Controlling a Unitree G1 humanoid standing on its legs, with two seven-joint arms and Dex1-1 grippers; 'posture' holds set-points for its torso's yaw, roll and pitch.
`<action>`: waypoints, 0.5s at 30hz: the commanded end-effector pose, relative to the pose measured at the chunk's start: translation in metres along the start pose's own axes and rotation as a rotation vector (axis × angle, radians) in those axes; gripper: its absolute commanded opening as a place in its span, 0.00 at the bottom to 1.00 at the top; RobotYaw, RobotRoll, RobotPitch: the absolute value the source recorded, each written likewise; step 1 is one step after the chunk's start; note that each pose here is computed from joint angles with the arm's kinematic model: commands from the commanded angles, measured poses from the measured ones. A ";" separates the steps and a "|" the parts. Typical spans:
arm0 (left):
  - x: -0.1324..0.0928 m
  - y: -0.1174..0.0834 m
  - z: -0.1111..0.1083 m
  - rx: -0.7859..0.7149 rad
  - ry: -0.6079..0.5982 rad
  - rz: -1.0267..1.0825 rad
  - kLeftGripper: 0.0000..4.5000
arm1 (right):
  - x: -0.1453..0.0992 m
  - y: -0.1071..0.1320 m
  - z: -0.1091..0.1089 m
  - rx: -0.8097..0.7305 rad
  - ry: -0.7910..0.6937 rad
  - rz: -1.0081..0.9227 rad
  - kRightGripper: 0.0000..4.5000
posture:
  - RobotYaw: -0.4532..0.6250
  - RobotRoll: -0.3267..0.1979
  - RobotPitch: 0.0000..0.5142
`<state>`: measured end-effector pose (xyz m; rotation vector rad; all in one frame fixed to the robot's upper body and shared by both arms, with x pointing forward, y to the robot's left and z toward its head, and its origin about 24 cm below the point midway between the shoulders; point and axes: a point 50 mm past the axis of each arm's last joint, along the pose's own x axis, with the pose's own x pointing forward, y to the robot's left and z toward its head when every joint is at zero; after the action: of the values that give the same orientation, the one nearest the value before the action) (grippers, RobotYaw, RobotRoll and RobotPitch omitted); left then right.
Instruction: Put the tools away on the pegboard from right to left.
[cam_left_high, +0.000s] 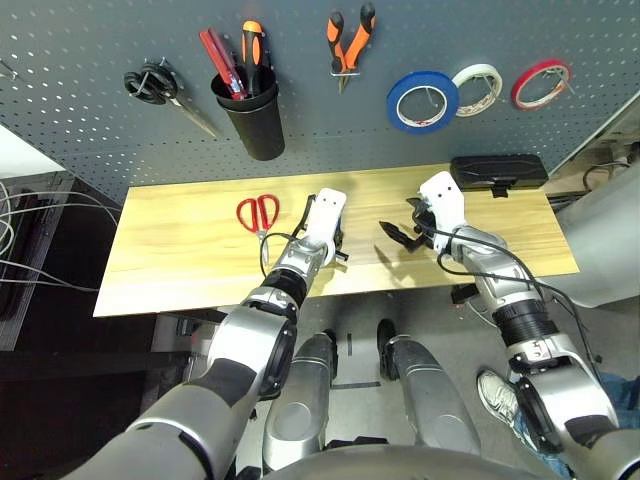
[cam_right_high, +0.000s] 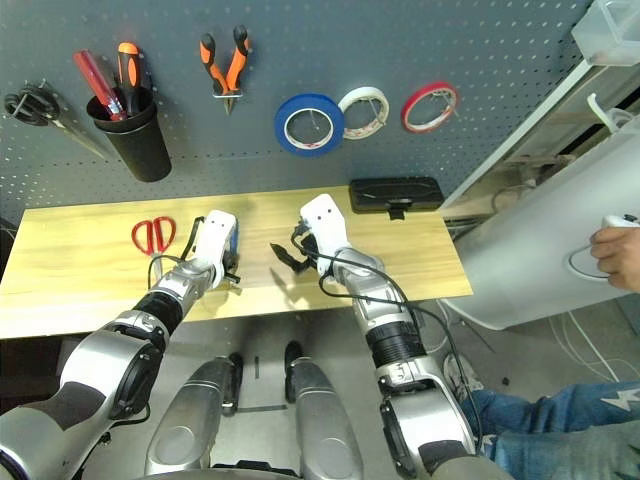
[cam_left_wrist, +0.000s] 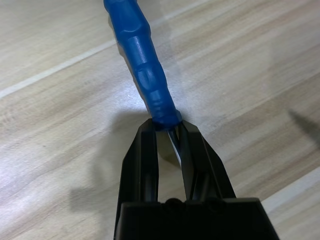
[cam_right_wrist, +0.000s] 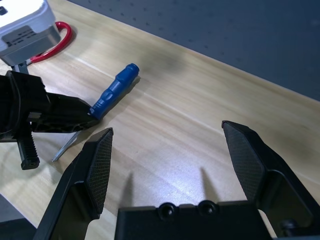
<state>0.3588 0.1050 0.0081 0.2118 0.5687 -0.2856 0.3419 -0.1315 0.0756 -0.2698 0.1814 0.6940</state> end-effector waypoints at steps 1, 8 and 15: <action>-0.001 0.003 -0.010 -0.010 -0.006 0.004 0.11 | 0.001 -0.003 -0.002 0.004 0.001 0.002 1.00 | 0.49 0.62 0.49; -0.026 0.031 0.009 0.017 -0.365 0.071 0.11 | 0.000 -0.017 0.012 -0.001 -0.052 -0.016 1.00 | 0.54 0.62 0.42; -0.061 0.035 0.018 0.127 -0.621 0.018 0.11 | 0.004 -0.016 0.022 -0.011 -0.101 0.024 1.00 | 0.54 0.62 0.40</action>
<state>0.3359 0.1484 0.0602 0.2295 -0.0301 -0.3100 0.3578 -0.1365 0.0999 -0.2653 0.0906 0.7090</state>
